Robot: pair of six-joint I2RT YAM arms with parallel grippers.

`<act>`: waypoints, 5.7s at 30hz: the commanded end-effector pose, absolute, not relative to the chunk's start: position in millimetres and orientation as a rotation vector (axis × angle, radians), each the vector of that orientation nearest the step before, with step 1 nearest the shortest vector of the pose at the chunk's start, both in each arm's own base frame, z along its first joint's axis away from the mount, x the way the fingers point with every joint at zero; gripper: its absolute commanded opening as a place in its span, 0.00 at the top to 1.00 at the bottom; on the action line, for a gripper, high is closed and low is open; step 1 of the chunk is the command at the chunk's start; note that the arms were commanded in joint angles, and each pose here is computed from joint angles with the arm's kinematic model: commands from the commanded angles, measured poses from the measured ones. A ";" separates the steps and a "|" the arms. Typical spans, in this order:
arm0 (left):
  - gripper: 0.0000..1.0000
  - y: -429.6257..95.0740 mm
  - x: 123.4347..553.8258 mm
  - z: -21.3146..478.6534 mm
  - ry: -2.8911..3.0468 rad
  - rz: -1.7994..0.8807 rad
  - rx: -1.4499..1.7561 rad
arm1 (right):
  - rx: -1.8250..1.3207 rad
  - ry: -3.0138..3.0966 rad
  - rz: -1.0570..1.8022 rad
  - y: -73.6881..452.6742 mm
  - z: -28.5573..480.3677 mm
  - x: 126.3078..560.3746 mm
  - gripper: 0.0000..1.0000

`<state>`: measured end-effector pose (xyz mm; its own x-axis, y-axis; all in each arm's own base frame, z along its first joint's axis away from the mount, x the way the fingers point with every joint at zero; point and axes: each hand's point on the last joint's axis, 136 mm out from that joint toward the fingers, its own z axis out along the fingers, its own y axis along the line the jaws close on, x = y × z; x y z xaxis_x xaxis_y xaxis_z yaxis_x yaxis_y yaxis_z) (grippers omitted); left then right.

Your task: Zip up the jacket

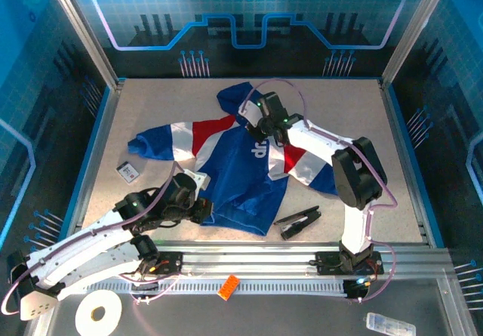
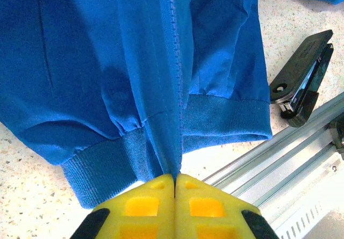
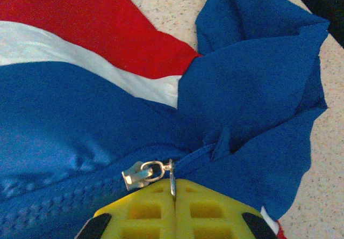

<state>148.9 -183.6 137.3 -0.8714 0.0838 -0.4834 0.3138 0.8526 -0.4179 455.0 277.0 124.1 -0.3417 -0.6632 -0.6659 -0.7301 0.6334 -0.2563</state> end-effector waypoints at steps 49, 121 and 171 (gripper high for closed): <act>1.00 -167.2 136.9 133.2 2.657 -0.626 0.227 | -0.937 2.078 -0.002 220.1 138.6 561.2 1.00; 0.38 -298.3 270.6 109.6 2.523 -0.624 0.324 | -0.892 2.111 0.076 203.3 130.8 584.8 1.00; 0.88 -215.6 197.5 84.4 2.640 -0.516 0.224 | -0.903 2.094 0.080 218.6 143.6 580.6 0.79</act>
